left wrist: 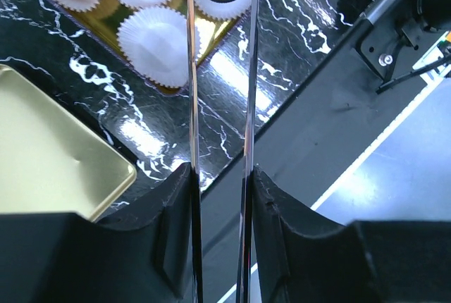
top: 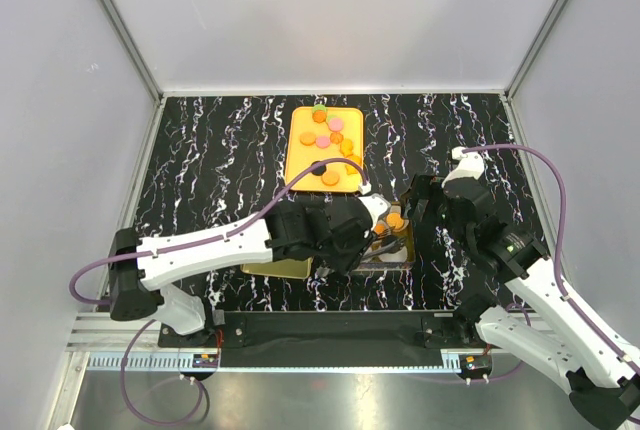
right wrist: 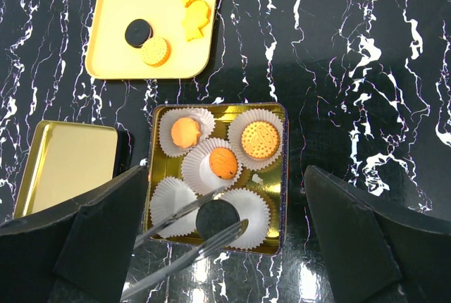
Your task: Pack the cookies
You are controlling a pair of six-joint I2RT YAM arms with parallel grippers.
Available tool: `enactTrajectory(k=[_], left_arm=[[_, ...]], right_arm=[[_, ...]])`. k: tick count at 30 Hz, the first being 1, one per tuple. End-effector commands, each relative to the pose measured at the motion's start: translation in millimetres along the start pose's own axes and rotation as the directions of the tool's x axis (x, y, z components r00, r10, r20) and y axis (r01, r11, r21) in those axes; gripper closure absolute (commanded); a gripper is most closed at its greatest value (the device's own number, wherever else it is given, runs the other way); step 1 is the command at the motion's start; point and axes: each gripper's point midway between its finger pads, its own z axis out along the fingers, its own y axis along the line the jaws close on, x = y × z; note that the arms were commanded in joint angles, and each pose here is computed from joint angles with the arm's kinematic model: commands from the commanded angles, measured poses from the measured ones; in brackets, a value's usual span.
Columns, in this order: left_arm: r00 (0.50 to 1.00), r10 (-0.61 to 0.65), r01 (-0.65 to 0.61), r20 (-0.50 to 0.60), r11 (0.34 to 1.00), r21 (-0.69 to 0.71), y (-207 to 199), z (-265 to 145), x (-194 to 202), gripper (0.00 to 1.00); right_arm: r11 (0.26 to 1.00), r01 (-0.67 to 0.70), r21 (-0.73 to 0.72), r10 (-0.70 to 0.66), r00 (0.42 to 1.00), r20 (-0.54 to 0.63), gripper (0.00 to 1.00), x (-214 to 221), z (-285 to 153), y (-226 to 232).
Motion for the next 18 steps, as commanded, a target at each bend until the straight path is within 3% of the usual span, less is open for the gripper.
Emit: enactTrajectory(k=[1, 18], left_arm=[[0.998, -0.017, 0.014, 0.053, 0.998, 0.056, -19.2, 4.7, -11.5, 0.64], [0.999, -0.010, 0.009, 0.037, 1.000, 0.016, -15.1, 27.7, -7.2, 0.62]], right_arm=[[1.000, -0.012, 0.007, 0.011, 0.998, 0.064, 0.00, -20.0, -5.8, 1.3], [1.000, -0.017, 0.002, 0.017, 0.998, 0.057, 0.00, -15.8, -6.4, 0.5]])
